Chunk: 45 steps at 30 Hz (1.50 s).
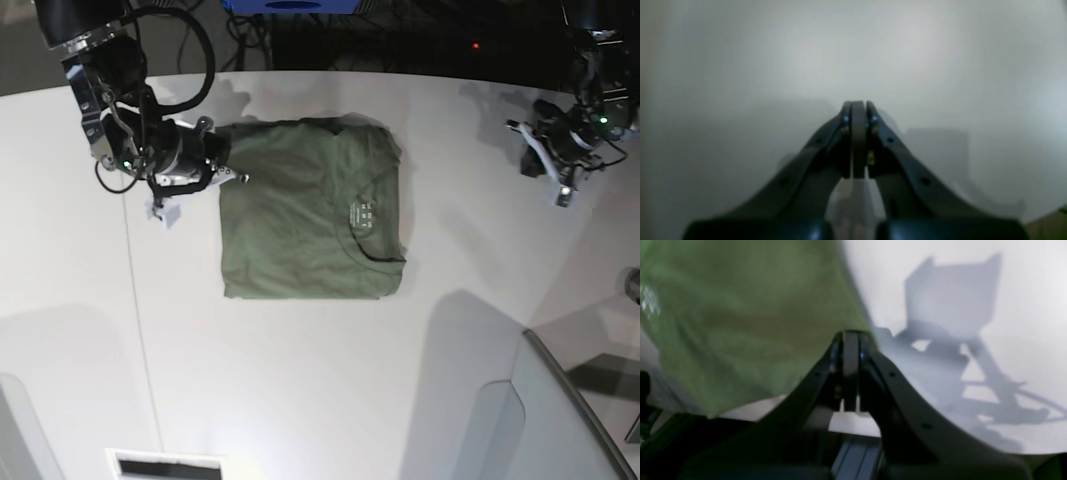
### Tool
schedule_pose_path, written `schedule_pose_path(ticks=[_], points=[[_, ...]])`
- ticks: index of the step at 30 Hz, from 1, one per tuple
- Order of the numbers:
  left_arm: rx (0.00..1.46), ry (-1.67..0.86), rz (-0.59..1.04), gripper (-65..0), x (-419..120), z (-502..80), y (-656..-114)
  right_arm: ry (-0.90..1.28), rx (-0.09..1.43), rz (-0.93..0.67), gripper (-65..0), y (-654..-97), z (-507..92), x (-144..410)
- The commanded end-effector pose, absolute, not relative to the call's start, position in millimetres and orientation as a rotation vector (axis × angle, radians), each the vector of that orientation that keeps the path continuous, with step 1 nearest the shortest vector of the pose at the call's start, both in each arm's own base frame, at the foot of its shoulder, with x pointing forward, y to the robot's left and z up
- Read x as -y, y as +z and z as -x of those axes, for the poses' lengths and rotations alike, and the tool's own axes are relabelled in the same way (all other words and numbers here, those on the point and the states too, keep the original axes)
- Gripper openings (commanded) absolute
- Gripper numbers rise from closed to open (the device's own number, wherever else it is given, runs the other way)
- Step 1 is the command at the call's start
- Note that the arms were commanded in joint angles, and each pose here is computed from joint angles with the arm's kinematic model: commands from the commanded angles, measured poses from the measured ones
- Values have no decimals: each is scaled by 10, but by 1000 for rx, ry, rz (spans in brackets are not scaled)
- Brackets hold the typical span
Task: Layout the t-shirt on the table in an organized manner, then fold the t-shirt properly
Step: 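Move the left gripper to the shirt's collar edge and press it flat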
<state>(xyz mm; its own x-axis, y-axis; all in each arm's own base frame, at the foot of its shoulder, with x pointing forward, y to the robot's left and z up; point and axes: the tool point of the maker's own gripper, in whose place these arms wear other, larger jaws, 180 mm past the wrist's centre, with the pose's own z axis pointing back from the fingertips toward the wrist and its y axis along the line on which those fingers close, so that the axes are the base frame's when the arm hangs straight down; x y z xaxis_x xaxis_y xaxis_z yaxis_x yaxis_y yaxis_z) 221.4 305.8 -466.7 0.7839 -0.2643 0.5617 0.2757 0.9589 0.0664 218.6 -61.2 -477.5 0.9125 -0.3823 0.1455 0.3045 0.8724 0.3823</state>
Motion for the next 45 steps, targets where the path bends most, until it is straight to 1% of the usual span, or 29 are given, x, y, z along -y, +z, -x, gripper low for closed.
schedule_pose_path(ticks=[1,4,8,10,12,14,16,19,26,33,39,45], points=[[664,-323,22,-650,-3012,-2360,-4501,-358,246,-387,-650,-4691,-2279,571],[726,-400,63,-650,-2634,-2506,-4349,-357,247,-393,-650,-4672,-2273,560],[833,-488,82,-650,-2200,-2670,-3973,-327,324,-438,-650,-4395,-2370,480],[864,-556,91,-650,-1899,-2727,-3765,-334,359,-432,-650,-4290,-2431,564],[880,-644,132,-650,-1504,-2710,-3623,-396,355,-394,-650,-4318,-2462,709],[874,-739,220,-650,-1047,-2628,-3624,-440,354,-370,-650,-4353,-2494,838],[839,-783,288,-650,-752,-2554,-3758,-451,358,-368,-650,-4356,-2499,886],[763,-789,361,-650,-536,-2428,-4031,-454,347,-365,-650,-4389,-2440,896],[687,-762,377,-650,-575,-2321,-4282,-454,347,-365,-650,-4389,-2440,896],[585,-765,335,-650,-881,-2220,-4554,-453,352,-365,-650,-4381,-2456,894],[571,-758,308,-650,-1174,-2188,-4654,-458,339,-357,-650,-4429,-2432,911],[597,-797,254,-650,-1362,-2300,-4512,-453,329,-362,-650,-4457,-2418,864]])
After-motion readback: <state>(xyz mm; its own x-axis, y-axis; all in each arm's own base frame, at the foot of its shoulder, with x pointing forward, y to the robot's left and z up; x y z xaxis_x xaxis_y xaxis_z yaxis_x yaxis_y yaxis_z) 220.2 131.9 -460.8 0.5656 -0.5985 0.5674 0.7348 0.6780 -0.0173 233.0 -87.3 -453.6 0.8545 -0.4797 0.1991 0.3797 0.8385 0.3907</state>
